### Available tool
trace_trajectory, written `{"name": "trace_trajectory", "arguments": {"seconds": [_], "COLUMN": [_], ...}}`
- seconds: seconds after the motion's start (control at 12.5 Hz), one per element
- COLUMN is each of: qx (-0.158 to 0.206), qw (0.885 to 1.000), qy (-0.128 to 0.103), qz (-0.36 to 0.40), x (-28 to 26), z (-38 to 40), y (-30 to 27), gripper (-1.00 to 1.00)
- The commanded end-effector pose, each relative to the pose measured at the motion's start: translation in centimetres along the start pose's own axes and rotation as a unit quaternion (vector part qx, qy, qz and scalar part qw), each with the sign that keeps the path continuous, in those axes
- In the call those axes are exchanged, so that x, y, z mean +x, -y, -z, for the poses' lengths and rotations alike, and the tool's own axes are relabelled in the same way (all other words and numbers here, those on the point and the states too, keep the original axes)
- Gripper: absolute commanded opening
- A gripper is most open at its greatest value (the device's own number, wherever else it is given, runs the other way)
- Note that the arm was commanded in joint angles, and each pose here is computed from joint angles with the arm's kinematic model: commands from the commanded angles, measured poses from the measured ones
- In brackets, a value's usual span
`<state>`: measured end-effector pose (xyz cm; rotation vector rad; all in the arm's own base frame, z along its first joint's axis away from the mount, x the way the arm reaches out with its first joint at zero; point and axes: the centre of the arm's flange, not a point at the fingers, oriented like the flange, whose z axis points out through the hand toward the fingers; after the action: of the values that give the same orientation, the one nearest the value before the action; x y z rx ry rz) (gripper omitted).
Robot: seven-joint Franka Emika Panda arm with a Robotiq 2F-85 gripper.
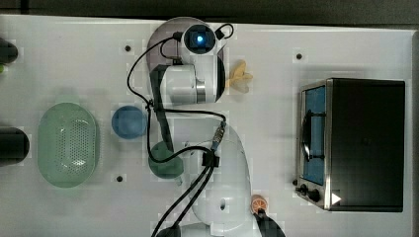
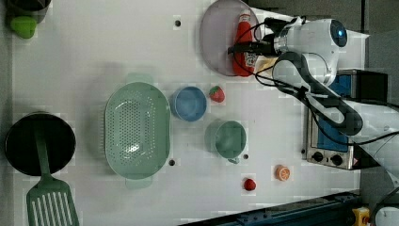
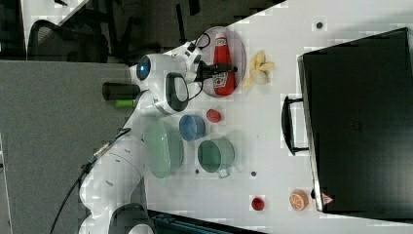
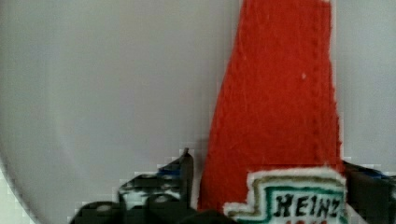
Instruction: Pick ketchup from plate and place it on table.
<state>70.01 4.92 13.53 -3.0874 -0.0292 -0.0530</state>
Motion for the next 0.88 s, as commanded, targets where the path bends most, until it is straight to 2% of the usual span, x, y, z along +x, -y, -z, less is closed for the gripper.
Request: {"name": "trace_trajectory", "arguments": {"seconds": [0.08, 0.24, 0.56, 0.64, 0.88], "qx": [0.003, 0.003, 0.000, -0.004, -0.007], "qw": [0.999, 0.999, 0.997, 0.997, 0.998], "qy": [-0.023, -0.029, -0.069, -0.067, -0.040], "qz": [0.030, 0.029, -0.017, -0.031, -0.056], "x": [0.9, 1.2, 2.6, 2.6, 1.4], "z": [1.8, 2.6, 11.0, 13.8, 21.5], "y": [1.5, 1.5, 0.9, 0.5, -0.7], "gripper": [0.19, 0.18, 0.18, 0.18, 0.18]}}
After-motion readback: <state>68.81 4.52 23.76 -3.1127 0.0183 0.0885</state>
